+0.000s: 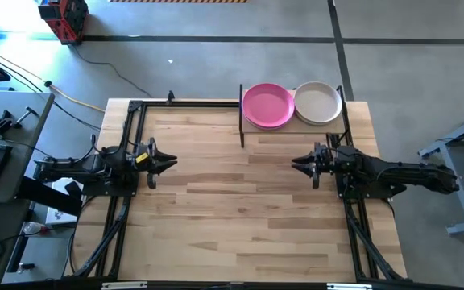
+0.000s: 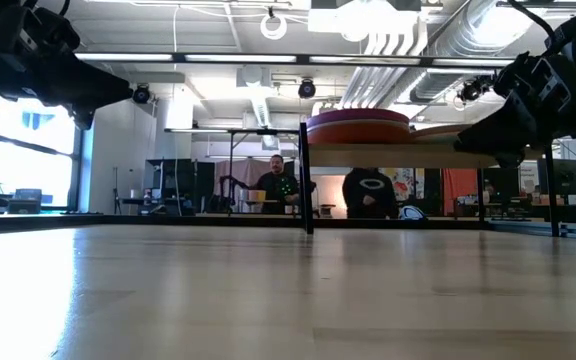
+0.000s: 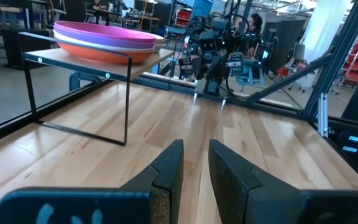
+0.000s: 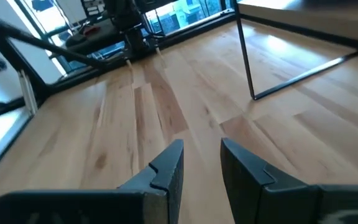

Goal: Place and stack plates onto a shelf
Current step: Return to Home Position

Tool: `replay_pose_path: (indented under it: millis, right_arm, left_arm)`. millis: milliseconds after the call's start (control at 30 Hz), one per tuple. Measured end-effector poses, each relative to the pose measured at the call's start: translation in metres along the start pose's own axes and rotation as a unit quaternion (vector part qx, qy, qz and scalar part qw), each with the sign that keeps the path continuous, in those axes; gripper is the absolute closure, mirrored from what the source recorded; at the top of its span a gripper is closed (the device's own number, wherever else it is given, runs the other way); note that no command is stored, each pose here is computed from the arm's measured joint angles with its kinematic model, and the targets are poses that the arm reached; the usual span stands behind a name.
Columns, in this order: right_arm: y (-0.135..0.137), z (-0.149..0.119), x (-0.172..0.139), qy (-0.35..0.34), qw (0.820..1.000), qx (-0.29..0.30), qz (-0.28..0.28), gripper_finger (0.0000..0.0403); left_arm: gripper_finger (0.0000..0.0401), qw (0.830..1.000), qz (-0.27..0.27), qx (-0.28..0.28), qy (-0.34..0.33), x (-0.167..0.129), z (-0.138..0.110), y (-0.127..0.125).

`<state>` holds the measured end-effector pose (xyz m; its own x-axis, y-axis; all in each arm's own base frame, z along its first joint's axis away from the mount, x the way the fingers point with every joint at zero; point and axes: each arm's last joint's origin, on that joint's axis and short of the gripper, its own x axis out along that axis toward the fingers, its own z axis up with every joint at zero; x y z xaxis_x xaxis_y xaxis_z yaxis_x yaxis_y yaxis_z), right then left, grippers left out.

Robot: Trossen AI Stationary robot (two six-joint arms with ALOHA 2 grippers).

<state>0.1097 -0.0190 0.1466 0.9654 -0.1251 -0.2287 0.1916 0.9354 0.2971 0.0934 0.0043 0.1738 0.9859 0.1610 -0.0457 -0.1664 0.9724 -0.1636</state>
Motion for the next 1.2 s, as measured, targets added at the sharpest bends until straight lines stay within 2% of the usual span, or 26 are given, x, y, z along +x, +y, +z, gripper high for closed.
replay_pose_path:
  millis: [333,1200]
  right_arm:
    - [0.0000,-0.0001,0.0000,0.000,0.998,0.056,0.000,0.0313]
    - [-0.0001,-0.0002,0.0000,0.000,0.998,0.057,0.000,0.0313]
  left_arm:
    - [0.0336,1.000,0.000,0.000,0.000,0.0000,-0.0001,0.0000]
    - [0.0336,1.000,0.000,0.000,0.001,0.0000,-0.0001,0.0000]
